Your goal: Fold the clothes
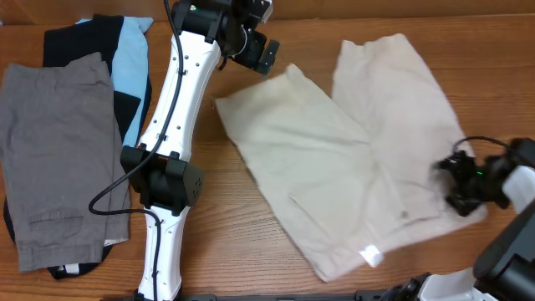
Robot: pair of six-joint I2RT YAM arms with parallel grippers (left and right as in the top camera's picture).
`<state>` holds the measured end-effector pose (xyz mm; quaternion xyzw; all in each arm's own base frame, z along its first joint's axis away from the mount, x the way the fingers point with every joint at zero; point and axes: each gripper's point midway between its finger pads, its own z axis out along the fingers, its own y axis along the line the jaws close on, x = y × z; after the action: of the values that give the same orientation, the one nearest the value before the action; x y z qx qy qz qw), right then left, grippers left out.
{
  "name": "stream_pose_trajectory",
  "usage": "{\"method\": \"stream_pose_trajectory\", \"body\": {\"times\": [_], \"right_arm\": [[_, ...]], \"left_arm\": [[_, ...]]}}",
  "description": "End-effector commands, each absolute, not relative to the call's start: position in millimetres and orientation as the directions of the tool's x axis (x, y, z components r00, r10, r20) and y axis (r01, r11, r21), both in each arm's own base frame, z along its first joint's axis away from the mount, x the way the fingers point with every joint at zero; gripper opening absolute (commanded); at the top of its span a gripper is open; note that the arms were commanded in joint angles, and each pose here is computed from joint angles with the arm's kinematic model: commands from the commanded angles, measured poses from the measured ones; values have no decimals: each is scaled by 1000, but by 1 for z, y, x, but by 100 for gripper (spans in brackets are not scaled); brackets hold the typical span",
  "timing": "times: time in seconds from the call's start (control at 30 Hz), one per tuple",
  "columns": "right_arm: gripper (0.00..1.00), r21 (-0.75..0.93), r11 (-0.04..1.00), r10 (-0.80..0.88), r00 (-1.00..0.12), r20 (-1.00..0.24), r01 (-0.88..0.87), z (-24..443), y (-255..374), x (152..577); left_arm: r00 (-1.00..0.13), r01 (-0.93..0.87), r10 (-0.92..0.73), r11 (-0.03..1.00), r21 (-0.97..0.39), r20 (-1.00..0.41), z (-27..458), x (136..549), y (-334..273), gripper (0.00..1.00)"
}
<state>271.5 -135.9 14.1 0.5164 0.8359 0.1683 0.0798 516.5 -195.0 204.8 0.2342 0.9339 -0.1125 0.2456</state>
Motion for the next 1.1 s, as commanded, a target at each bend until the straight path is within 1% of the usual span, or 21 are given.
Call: {"method": "stream_pose_trajectory", "body": {"times": [0.0, 0.1, 0.2, 0.27, 0.33, 0.47, 0.6, 0.8, 0.9, 0.97, 1.0, 1.07], "right_arm": [[93, 227, 445, 892, -451, -24, 866, 9, -180, 249], [95, 265, 454, 884, -467, -17, 851, 36, -185, 261], [99, 278, 513, 852, -522, -46, 812, 68, -183, 281], [100, 284, 565, 819, -570, -75, 775, 92, -177, 295], [100, 292, 612, 784, -611, -109, 735, 120, -167, 312], [100, 307, 670, 737, -655, -166, 676, 150, -151, 331], [100, 313, 696, 712, -676, -189, 646, 158, -141, 340], [100, 313, 700, 709, -679, -193, 642, 158, -140, 341], [100, 315, 698, 711, -673, -202, 643, 159, -143, 342], [100, 317, 699, 711, -672, -208, 642, 159, -144, 344], [100, 317, 699, 711, -671, -211, 641, 160, -144, 344], [100, 319, 700, 710, -670, -217, 639, 160, -145, 346]], "left_arm": [[-743, 553, 419, 824, -126, -522, 189, 520, -221, 100], [-726, 581, 438, 803, -134, -529, 168, 527, -242, 100], [-687, 636, 483, 761, -128, -543, 145, 532, -267, 100], [-639, 690, 519, 713, -125, -567, 134, 533, -288, 100], [-552, 766, 546, 631, -124, -630, 129, 533, -325, 100], [-439, 819, 541, 569, -72, -718, 132, 535, -375, 100], [-392, 838, 514, 542, -66, -763, 128, 528, -418, 100], [-373, 859, 500, 505, -87, -782, 95, 510, -468, 100], [-366, 879, 514, 465, -106, -776, 72, 494, -489, 93], [-363, 886, 523, 450, -112, -771, 60, 487, -498, 85], [-368, 886, 522, 449, -119, -769, 53, 484, -502, 83], [-374, 884, 512, 450, -129, -773, 48, 482, -508, 83]]}}
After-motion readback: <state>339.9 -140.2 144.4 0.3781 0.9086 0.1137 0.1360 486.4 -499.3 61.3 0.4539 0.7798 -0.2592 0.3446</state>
